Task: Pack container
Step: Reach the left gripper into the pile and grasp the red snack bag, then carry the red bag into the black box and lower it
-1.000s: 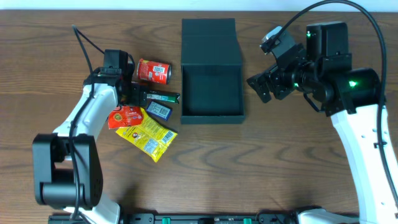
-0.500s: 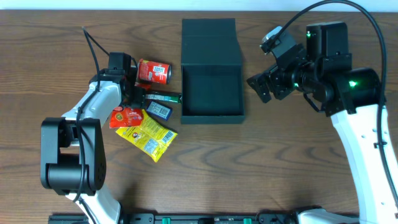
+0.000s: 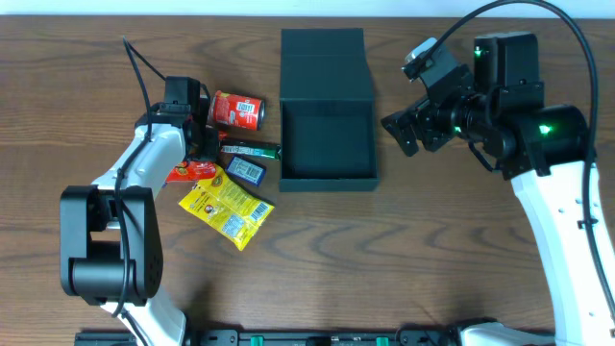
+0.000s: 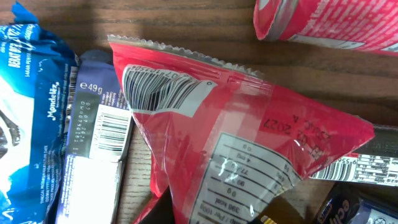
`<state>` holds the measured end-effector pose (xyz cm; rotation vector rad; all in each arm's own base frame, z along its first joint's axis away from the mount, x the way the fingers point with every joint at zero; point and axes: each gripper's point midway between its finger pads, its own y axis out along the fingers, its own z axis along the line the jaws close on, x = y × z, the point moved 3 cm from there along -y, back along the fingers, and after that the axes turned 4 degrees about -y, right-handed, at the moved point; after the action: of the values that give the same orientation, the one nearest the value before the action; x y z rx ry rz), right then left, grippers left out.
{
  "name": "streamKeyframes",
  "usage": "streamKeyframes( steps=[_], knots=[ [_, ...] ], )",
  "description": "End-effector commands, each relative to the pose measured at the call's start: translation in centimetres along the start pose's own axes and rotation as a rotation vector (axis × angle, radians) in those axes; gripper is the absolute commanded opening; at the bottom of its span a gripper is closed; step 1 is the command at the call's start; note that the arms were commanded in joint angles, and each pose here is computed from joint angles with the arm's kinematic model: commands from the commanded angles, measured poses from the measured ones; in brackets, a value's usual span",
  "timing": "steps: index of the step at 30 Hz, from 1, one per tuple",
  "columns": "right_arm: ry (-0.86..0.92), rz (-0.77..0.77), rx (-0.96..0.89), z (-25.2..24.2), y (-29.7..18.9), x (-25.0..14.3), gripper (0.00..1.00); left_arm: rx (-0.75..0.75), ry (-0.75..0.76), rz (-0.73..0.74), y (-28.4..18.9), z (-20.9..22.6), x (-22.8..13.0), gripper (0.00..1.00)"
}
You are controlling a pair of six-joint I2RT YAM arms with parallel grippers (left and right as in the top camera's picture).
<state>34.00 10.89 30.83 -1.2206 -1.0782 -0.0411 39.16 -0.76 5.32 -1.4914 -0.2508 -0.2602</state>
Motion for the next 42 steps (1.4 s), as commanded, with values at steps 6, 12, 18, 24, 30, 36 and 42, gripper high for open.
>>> streamKeyframes(
  steps=[6, 12, 18, 24, 30, 36, 42],
  knots=[
    [0.009, -0.043, -0.018, -0.4, -0.6, 0.8, 0.99, -0.017, -0.039, -0.108, -5.3, 0.0, 3.4, 0.08],
    [0.13, -0.039, -0.153, -3.3, -1.1, 0.5, 0.99, -0.032, -0.062, -0.324, -12.6, -2.5, 7.0, 0.05],
    [0.326, -0.056, -0.252, -7.7, -2.7, -1.3, 0.99, -0.193, -0.063, -0.382, -14.2, -12.4, 7.1, 0.06],
    [0.469, -0.063, -0.328, -10.9, -4.3, -3.3, 0.99, -0.187, -0.188, -0.313, -11.4, -17.4, 4.9, 0.06],
    [0.501, -0.057, -0.358, -12.0, -5.0, -4.2, 0.99, -0.182, -0.131, -0.251, -9.3, -22.0, 2.0, 0.05],
    [0.504, -0.051, -0.355, -12.0, -5.0, -4.4, 0.99, -0.165, -0.174, -0.281, -9.8, -23.0, 1.6, 0.05],
    [0.51, -0.039, -0.343, -11.7, -4.9, -4.6, 0.99, -0.124, -0.22, -0.24, -9.3, -22.4, 0.6, 0.05]
  ],
)
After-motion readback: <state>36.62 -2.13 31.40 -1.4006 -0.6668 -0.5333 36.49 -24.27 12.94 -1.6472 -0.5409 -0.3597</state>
